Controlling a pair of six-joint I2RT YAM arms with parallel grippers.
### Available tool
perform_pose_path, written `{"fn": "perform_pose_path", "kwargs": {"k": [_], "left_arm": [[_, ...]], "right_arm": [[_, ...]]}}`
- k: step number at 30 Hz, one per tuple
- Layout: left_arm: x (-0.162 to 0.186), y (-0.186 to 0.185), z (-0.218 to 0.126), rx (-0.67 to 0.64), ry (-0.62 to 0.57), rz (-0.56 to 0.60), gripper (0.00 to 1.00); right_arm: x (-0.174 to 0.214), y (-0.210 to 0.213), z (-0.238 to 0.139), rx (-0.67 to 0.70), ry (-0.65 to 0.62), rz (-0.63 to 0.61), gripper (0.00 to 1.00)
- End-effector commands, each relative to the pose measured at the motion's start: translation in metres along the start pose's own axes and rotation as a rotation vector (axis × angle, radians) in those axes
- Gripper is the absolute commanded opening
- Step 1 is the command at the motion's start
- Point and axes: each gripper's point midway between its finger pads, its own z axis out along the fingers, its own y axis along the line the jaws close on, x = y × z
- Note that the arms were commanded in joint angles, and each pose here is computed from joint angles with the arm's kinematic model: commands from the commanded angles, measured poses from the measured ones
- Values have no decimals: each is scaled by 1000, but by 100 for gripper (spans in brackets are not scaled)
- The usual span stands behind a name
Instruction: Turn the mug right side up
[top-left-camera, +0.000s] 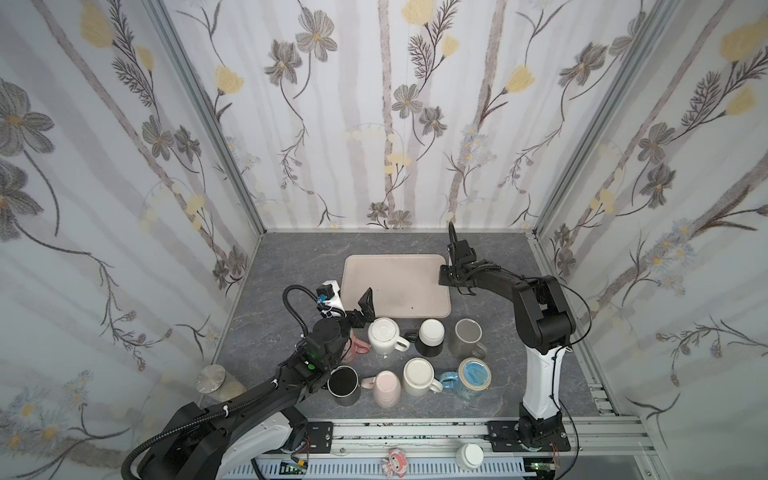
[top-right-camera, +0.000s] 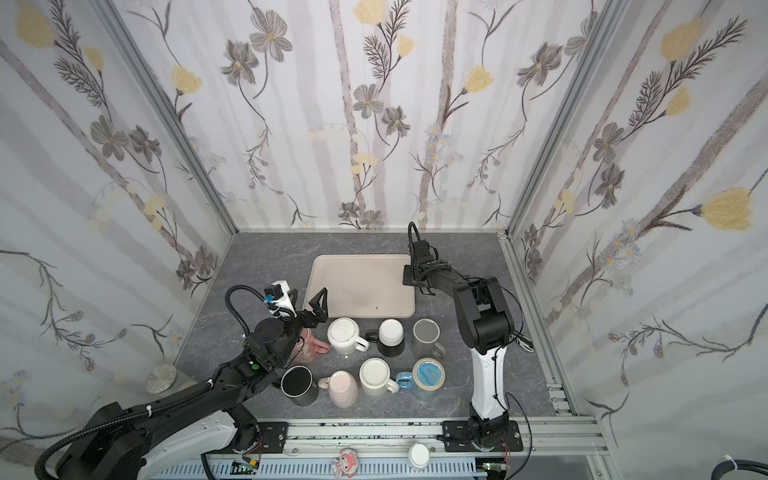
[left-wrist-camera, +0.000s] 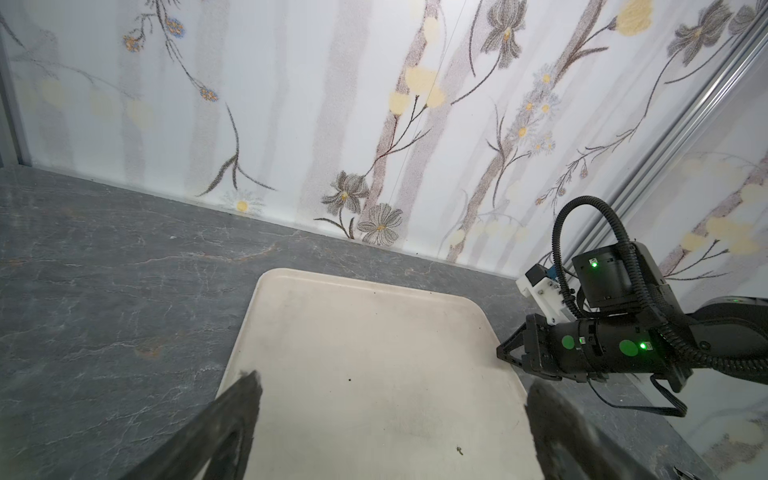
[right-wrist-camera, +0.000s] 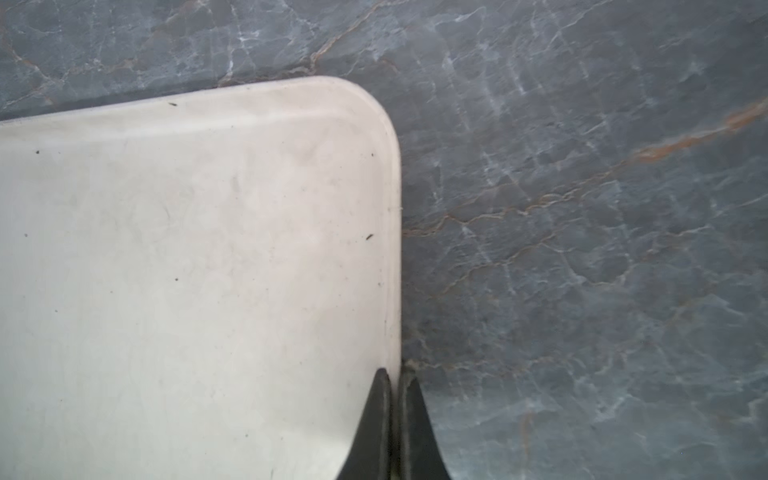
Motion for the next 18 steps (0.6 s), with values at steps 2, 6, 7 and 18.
{"fn": "perform_pose_path", "kwargs": {"k": [2, 6, 7, 18], "left_arm": [[-12, -7, 1, 26, -44, -27, 100], [-12, -8, 1, 28, -40, -25, 100], [-12, -8, 2, 28, -41, -25, 100], [-17, -11, 1, 39, -36, -32, 100]], "right_arm": [[4, -16, -5, 27, 41, -48, 0], [3, -29, -7, 41, 38, -39, 0], [2, -31, -7, 46, 35, -43, 0], [6, -39, 4, 72, 46, -45, 0]]}}
